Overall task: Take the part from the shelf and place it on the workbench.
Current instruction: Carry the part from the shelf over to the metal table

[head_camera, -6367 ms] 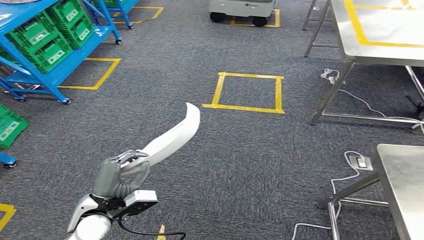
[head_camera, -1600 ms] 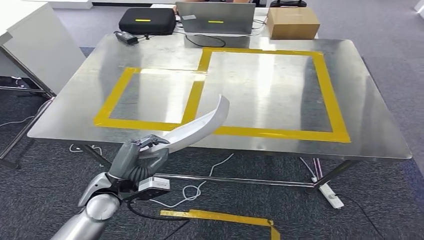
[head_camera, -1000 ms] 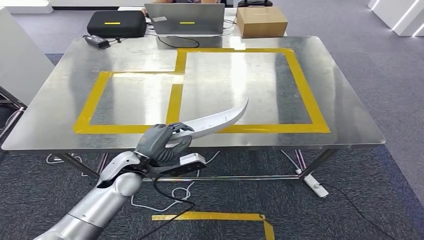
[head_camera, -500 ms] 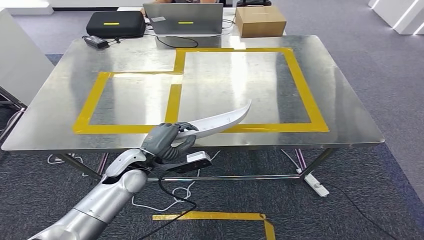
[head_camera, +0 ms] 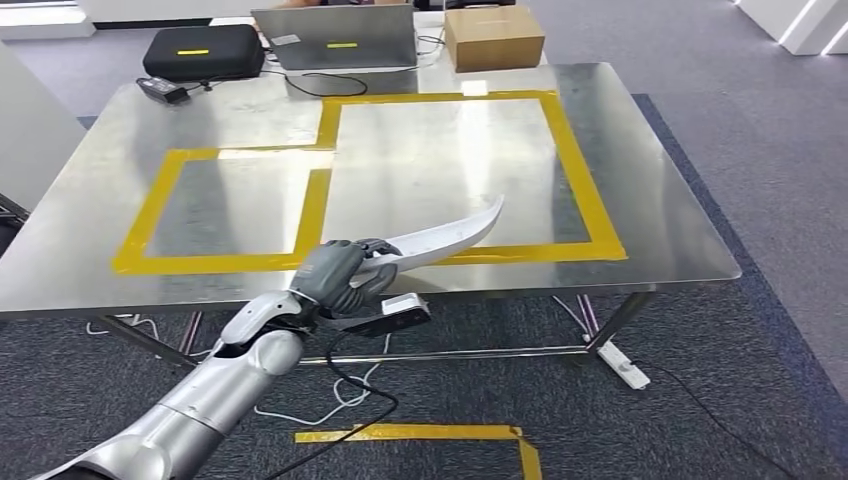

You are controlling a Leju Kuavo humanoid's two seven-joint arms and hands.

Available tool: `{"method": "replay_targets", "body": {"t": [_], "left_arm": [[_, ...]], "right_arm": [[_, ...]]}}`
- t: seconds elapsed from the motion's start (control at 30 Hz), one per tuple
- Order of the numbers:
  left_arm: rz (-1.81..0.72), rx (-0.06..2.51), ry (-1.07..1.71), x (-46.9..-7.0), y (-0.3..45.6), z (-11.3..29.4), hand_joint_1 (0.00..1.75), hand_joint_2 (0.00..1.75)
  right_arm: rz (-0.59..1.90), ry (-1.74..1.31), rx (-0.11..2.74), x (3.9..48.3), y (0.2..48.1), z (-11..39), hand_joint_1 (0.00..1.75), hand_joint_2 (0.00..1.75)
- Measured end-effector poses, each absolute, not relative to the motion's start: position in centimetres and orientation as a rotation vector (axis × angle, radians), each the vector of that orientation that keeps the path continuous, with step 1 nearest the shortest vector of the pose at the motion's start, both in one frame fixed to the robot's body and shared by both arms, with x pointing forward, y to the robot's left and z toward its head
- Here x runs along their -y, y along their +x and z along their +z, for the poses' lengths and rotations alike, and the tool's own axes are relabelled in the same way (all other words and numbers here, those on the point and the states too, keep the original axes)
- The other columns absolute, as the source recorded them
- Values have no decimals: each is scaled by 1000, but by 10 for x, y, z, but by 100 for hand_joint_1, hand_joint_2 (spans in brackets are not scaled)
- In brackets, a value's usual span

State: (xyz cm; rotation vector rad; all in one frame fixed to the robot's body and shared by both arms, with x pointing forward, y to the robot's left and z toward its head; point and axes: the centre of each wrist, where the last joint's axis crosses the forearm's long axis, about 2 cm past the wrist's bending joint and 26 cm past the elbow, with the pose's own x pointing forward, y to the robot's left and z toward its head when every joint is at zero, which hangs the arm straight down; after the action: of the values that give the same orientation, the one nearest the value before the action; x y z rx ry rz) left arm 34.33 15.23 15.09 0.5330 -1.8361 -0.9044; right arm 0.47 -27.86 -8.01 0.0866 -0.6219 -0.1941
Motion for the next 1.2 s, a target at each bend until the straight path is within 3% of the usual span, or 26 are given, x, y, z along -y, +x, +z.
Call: {"method": "replay_targets", "body": {"t": [1.2], "left_arm": [[-843,1808,550,-163,351,147,175,175]], "right_arm": [[-218,79,616,283,5,-85,0,0]]}}
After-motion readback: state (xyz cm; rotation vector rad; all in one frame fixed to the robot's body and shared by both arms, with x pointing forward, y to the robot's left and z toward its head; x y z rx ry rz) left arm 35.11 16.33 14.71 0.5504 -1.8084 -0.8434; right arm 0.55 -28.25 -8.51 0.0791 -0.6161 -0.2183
